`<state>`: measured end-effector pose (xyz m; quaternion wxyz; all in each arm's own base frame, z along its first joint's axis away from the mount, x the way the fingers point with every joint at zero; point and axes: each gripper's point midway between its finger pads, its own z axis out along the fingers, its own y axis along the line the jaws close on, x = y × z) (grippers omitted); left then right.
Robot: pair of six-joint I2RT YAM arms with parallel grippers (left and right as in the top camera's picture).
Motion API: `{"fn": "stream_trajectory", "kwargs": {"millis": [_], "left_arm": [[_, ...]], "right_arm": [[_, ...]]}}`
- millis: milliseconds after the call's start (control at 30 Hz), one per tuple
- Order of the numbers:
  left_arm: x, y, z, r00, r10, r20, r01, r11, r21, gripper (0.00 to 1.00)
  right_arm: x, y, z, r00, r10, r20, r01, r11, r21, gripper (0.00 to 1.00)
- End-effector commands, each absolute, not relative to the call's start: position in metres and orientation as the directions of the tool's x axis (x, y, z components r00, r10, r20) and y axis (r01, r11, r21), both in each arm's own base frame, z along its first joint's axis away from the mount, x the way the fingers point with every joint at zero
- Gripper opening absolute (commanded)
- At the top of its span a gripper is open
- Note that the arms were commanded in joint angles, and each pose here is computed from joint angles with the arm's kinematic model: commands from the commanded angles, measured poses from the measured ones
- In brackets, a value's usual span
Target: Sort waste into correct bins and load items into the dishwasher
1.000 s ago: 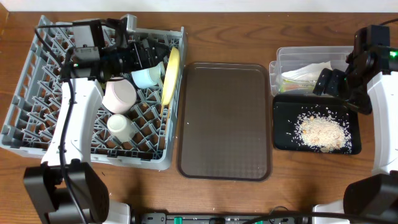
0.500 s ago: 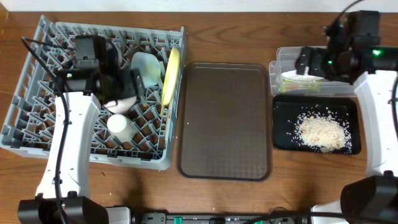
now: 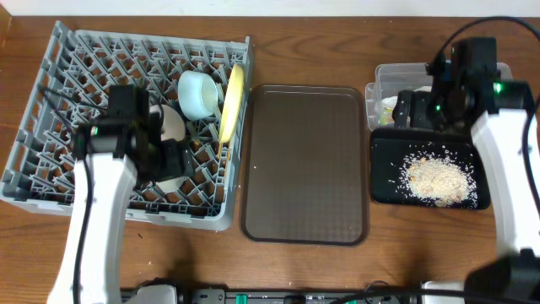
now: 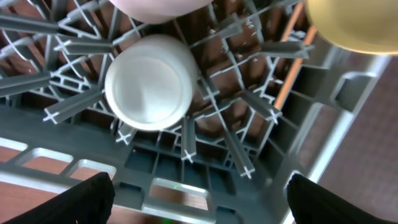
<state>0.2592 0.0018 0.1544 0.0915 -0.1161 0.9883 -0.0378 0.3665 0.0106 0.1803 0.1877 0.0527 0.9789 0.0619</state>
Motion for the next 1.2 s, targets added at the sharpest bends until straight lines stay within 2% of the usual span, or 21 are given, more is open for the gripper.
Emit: {"fn": "stream_trajectory", "kwargs": {"millis": [0,167,367,533,800,1167], "left_arm": [[0.248,-0.006,0.171,-0.921,-0.173,-0.349,-0.131,0.981,-0.140,0.92],[0.235,-0.016,0.190,-0.786,-0.104,-0.610,-0.004,0.987,-0.163,0.92],[0.209,-0.017,0.211,-0.630,-0.099,-0.770,0.029,0.988,-0.151,0.92],[0.199,-0.017,0.227,-0.564,-0.096,-0.820,0.041,0.989,-0.145,0.92],[0.199,-0.017,0.227,-0.562,-0.096,-0.821,0.042,0.989,-0.144,0.92],[0.199,-0.017,0.227,-0.562,-0.096,-0.821,0.042,0.989,-0.144,0.92]], "right_arm": [[0.341,0.011,0.200,-0.851,0.134,-0.508,0.068,0.987,0.147,0.99],[0.302,0.001,0.215,-0.728,0.133,-0.672,0.078,0.991,0.111,0.99],[0.254,0.001,0.217,-0.683,0.131,-0.719,0.076,0.991,0.109,0.99],[0.217,0.002,0.208,-0.726,0.132,-0.675,0.083,0.991,0.105,0.99],[0.180,0.002,0.183,-0.829,0.134,-0.543,0.099,0.991,0.093,0.99],[0.176,0.002,0.183,-0.828,0.134,-0.545,0.099,0.991,0.093,0.99]]}}
